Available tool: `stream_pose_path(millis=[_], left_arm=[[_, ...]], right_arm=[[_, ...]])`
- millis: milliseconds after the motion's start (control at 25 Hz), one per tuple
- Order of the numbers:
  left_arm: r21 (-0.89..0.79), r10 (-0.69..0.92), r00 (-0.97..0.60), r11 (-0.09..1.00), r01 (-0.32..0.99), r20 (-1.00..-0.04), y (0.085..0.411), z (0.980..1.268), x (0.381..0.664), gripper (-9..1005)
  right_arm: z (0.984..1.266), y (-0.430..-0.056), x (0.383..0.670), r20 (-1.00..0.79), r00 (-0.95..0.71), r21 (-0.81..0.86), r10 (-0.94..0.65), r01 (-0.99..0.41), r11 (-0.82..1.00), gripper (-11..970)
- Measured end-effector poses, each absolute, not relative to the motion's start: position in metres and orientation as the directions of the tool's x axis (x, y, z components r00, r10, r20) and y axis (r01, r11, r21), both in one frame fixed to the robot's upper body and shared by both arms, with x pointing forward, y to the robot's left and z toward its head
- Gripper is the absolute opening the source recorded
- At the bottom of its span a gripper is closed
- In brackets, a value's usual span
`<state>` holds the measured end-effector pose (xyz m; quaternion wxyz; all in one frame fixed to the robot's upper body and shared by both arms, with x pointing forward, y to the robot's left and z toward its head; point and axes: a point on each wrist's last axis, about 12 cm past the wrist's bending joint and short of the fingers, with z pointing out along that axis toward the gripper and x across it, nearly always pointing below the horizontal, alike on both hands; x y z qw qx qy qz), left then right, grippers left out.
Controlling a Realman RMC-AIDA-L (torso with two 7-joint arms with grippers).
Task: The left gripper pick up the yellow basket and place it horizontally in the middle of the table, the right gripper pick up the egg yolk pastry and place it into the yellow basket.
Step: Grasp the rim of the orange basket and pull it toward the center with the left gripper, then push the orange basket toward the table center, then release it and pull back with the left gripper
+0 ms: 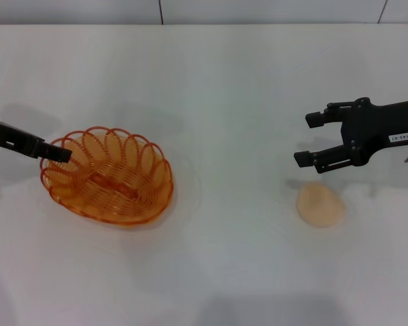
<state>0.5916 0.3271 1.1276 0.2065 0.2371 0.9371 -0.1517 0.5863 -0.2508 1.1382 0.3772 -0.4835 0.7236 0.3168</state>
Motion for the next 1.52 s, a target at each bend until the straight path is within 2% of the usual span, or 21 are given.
stream_pose_path(millis=[240, 440, 880, 1200, 1520], left_arm=[[-0.181, 0.383, -0.799, 0.842, 0.509, -0.463, 0.324, 1.124, 0.594, 735], [-0.184, 0.389, -0.799, 0.839, 0.513, -0.459, 0.322, 1.119, 0.594, 492], [-0.199, 0.385, -0.788, 0.827, 0.526, -0.48, 0.315, 1.123, 0.597, 99], [-0.324, 0.315, -0.807, 0.796, 0.511, -0.5, 0.296, 1.127, 0.593, 87], [-0.469, 0.131, -0.876, 0.803, 0.368, -0.463, 0.273, 1.13, 0.582, 78]], right_arm=[[1.139, -0.25, 0.587, -0.852, -0.247, 0.093, -0.461, -0.939, 0.331, 870], [1.139, -0.249, 0.587, -0.854, -0.246, 0.093, -0.459, -0.94, 0.33, 870], [1.143, -0.25, 0.589, -0.866, -0.238, 0.085, -0.439, -0.936, 0.341, 869], [1.145, -0.252, 0.589, -0.866, -0.229, 0.07, -0.444, -0.936, 0.345, 870], [1.148, -0.255, 0.591, -0.866, -0.209, 0.048, -0.455, -0.939, 0.34, 869]])
